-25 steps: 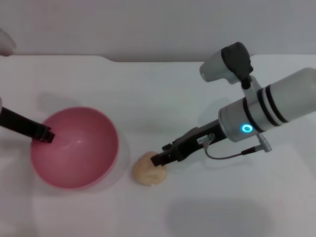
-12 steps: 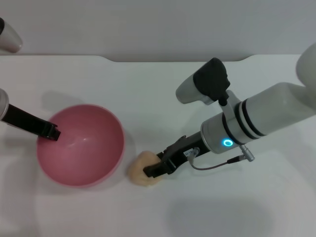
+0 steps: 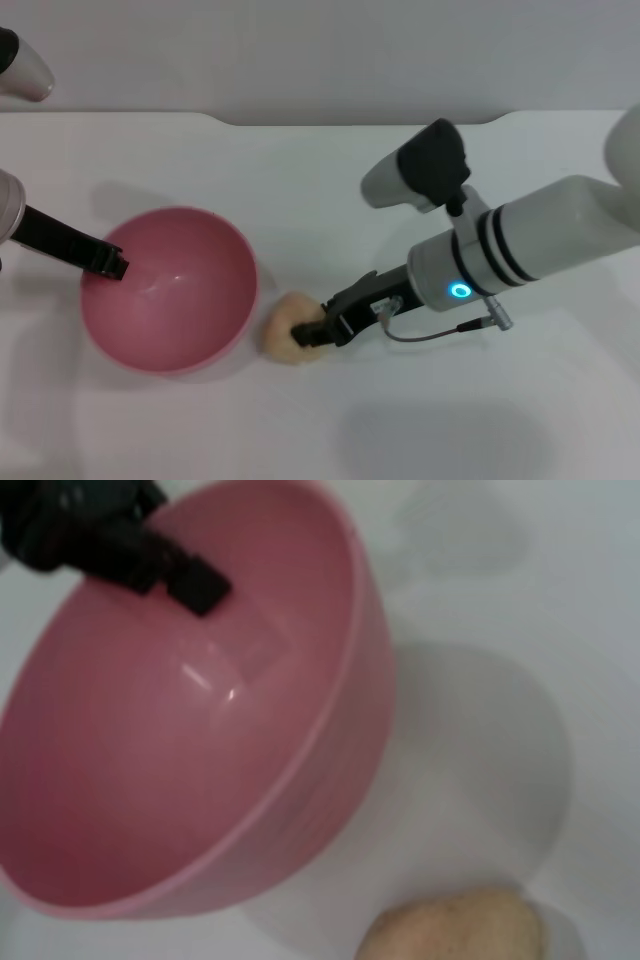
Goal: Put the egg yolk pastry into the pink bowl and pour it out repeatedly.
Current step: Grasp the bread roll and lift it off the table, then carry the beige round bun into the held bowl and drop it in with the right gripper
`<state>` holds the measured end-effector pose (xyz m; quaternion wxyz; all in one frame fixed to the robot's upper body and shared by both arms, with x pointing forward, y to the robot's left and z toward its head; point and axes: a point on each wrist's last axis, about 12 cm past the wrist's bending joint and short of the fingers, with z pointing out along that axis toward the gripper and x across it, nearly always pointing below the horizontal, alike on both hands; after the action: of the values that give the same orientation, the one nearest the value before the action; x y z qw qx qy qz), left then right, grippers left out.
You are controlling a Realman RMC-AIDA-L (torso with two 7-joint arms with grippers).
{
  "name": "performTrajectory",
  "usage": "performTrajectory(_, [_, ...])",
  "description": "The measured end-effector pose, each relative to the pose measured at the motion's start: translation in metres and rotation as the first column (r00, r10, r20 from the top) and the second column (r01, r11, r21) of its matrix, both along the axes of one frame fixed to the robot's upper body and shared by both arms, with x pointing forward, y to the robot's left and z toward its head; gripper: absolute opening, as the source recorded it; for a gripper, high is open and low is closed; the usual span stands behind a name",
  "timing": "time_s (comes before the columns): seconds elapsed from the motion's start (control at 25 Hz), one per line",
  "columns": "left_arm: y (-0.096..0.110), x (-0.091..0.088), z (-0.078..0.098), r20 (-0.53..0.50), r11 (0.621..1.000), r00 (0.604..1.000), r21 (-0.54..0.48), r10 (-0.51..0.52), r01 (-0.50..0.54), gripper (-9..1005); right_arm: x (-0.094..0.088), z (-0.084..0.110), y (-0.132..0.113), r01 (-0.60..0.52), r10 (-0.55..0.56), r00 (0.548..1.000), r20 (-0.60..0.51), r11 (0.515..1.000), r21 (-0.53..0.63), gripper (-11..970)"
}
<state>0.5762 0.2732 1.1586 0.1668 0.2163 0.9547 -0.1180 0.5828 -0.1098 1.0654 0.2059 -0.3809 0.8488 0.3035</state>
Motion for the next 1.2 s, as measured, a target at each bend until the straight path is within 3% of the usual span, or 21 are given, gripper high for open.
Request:
performTrajectory(0.24, [-0.005, 0.004, 0.003, 0.010, 1.000, 1.000, 0.002, -0.007, 0.007, -1, 0.003, 0.005, -0.021, 0.056, -0.056, 0.998, 0.000, 0.995, 0.087, 288])
performTrajectory(0.4, [-0.013, 0.007, 0.001, 0.003, 0.999, 1.000, 0.009, -0.030, 0.030, 0, 0.005, 0.018, -0.051, 0.112, -0.118, 0.993, 0.020, 0.972, 0.206, 266])
performTrajectory(0.52, [-0.032, 0.012, -0.007, -0.038, 0.996, 0.996, 0.026, -0.084, 0.085, 0, 0.002, 0.036, -0.081, 0.131, -0.162, 0.983, 0.085, 0.946, 0.298, 253])
performTrajectory(0.6, [-0.047, 0.015, -0.013, -0.075, 0.991, 0.989, 0.042, -0.127, 0.130, 0, -0.003, 0.052, -0.097, 0.085, -0.148, 0.977, 0.155, 0.931, 0.354, 245])
performTrajectory(0.64, [-0.060, 0.016, -0.017, -0.099, 0.985, 0.982, 0.054, -0.161, 0.167, -1, -0.009, 0.067, -0.105, 0.009, -0.102, 0.970, 0.218, 0.921, 0.390, 241])
performTrajectory(0.68, [-0.060, 0.016, -0.017, -0.099, 0.985, 0.982, 0.054, -0.161, 0.167, -1, -0.009, 0.067, -0.105, 0.009, -0.102, 0.970, 0.218, 0.921, 0.390, 237])
performTrajectory(0.88, [-0.098, 0.021, -0.014, -0.090, 0.965, 0.964, 0.053, -0.252, 0.257, 0, -0.017, 0.089, -0.091, -0.175, 0.065, 0.957, 0.284, 0.908, 0.381, 201])
performTrajectory(0.92, [-0.101, 0.021, -0.013, -0.087, 0.964, 0.962, 0.045, -0.259, 0.263, 0, -0.017, 0.089, -0.078, -0.234, 0.139, 0.950, 0.281, 0.911, 0.340, 193])
performTrajectory(1.2, [-0.107, 0.023, -0.008, -0.078, 0.966, 0.964, 0.015, -0.255, 0.256, -1, -0.019, 0.081, -0.048, -0.307, 0.252, 0.939, 0.235, 0.921, 0.239, 148])
